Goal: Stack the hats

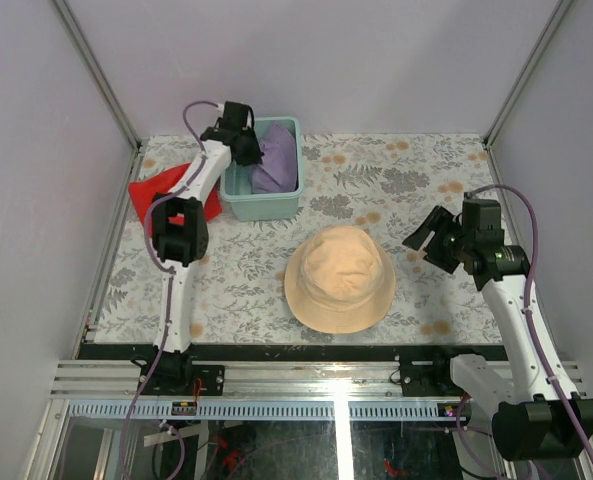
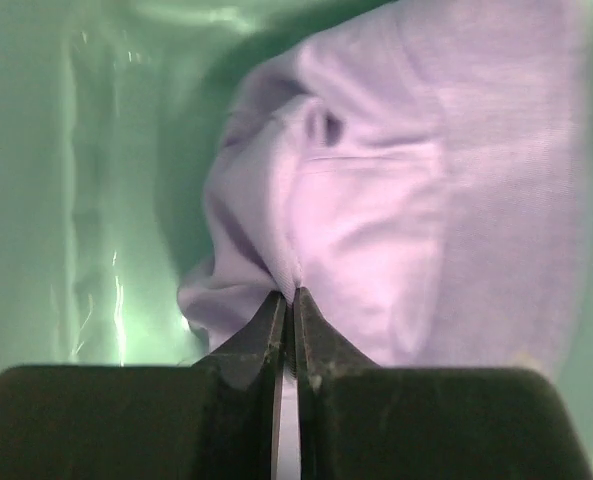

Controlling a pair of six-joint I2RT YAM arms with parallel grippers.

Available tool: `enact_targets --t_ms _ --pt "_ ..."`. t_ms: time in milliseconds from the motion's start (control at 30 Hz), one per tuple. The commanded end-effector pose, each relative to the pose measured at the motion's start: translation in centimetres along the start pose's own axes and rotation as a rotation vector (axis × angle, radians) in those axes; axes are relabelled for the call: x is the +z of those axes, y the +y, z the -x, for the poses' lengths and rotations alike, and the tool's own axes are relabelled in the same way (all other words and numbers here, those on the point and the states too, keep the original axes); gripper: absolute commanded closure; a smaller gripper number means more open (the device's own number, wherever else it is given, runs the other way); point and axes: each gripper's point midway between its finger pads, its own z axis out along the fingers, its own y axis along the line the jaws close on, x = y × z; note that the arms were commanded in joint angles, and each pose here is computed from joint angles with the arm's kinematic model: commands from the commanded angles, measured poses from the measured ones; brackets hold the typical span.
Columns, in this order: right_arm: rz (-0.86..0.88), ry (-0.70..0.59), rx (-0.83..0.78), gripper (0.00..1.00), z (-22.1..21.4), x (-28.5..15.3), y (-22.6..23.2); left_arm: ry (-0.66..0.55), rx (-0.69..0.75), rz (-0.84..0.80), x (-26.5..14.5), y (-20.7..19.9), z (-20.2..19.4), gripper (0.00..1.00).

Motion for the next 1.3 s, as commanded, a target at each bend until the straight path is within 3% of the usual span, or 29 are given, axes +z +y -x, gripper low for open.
enact_targets --t_ms 0,233,400,500,633,767,1033,1267 --pt "0.083 -0.059 -0.073 0.28 3.0 -0.4 2.8 -0.255 0.043 -0.176 -11.0 -5.1 8.9 1.0" --pt "0.208 -0.075 -0.114 0.29 5.7 -0.4 6.7 -0.398 0.045 -0.319 -21.2 -8.8 12.5 1.0" --pt "0.485 -0.079 -0.194 0.3 7.6 -2.4 13.0 -0.369 -0.001 -0.455 -26.6 -11.4 11.6 1.0" --pt "0.661 -0.087 -0.269 0.3 8.4 -4.9 16.8 -0.344 -0.003 -0.526 -29.5 -12.9 10.5 1.0" --pt "0.739 -0.108 -0.309 0.29 9.1 -7.4 18.9 -0.308 0.006 -0.641 -33.9 -15.6 8.7 1.0" --pt "0.756 -0.108 -0.26 0.28 8.8 -8.6 19.2 -0.243 0.026 -0.712 -37.0 -17.9 5.8 1.0" --pt "0.984 -0.054 -0.095 0.28 6.7 -10.7 20.7 -0.143 0.029 -0.837 -42.5 -21.7 -0.3 1.0" --pt "1.068 -0.049 -0.086 0.28 5.3 -12.5 22.6 -0.097 0.039 -0.855 -44.1 -23.0 -3.9 1.0"
